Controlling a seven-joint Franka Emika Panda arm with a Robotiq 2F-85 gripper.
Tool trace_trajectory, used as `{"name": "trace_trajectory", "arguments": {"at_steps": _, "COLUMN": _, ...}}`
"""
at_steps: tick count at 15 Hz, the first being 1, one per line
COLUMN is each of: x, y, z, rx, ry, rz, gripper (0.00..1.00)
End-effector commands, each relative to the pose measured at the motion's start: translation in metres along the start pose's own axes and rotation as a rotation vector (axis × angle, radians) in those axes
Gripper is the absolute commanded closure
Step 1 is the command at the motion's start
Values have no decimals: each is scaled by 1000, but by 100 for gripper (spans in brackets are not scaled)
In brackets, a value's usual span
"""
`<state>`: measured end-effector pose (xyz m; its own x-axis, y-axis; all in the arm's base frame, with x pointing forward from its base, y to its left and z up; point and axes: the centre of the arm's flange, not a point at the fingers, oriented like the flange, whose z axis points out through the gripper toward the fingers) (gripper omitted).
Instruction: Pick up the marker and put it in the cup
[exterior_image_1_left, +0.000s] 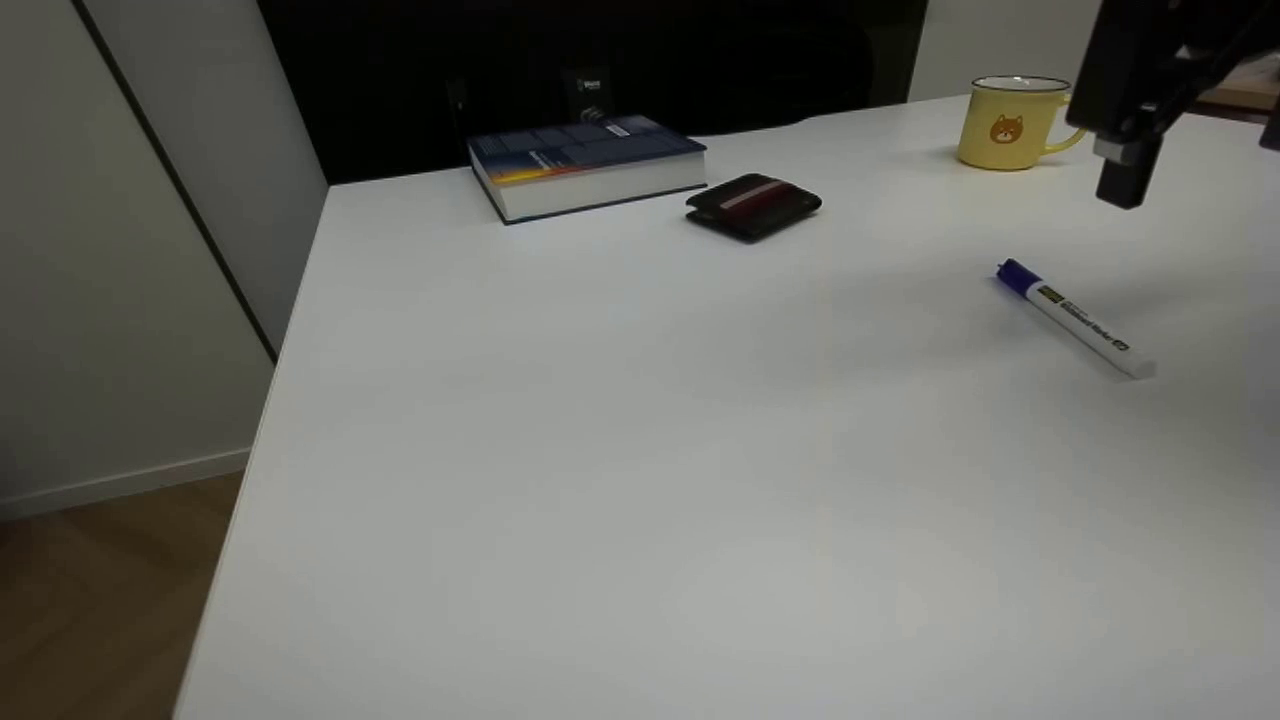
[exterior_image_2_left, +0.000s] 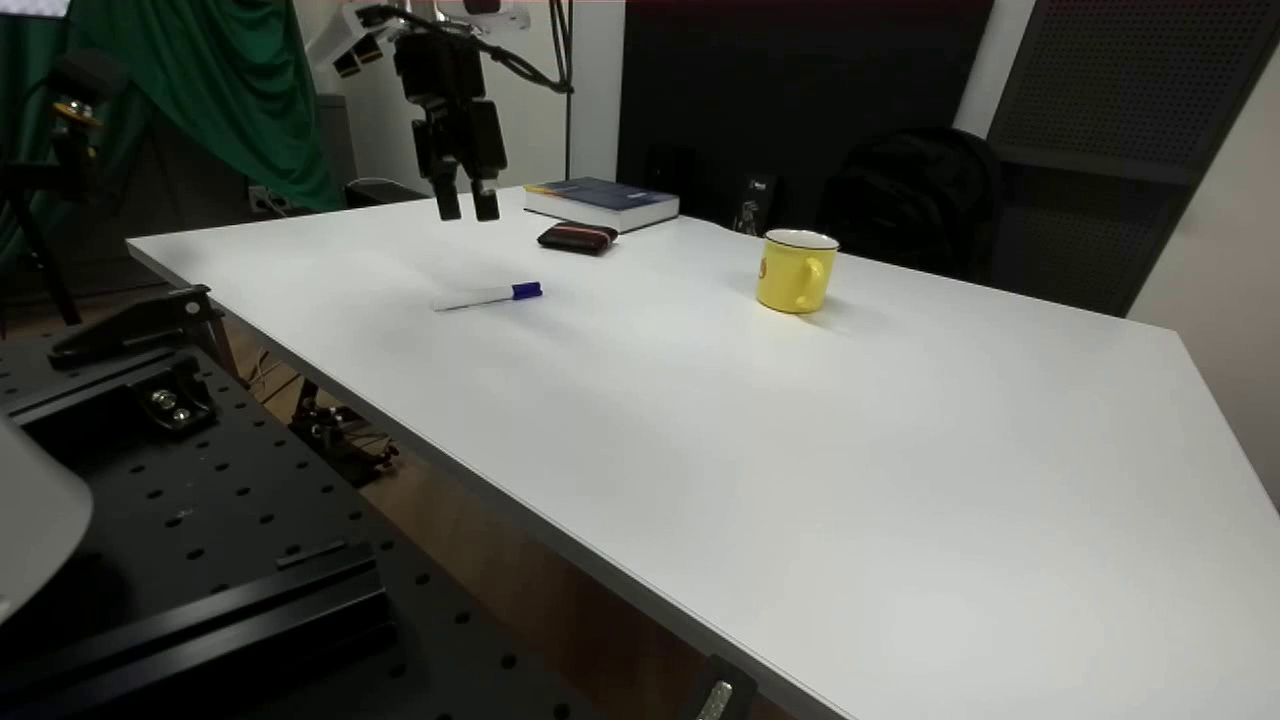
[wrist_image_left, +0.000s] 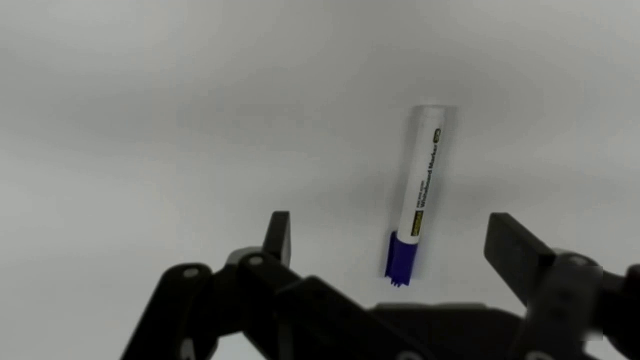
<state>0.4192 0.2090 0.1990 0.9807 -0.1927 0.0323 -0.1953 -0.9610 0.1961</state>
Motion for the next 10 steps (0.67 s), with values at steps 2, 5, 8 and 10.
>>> {"name": "trace_trajectory", "arguments": {"at_steps": 2, "x": -2, "y": -3, "z": 11, "rx": 5, "ry": -18, "rz": 0, "gripper": 0}}
{"name": "trace_trajectory", "arguments": {"at_steps": 5, "x": -2, "y": -4, "z": 13, "rx": 7, "ry": -20, "rz": 0, "gripper": 0}}
{"name": "trace_trajectory", "arguments": {"at_steps": 8, "x": 2, "y": -4, "z": 15, "rx": 12, "ry": 1, "rz": -15, "gripper": 0}}
{"name": "trace_trajectory", "arguments": {"at_steps": 10, "x": 13, "y": -3, "z": 16, "rx": 39, "ry": 4, "rz": -28, "gripper": 0}}
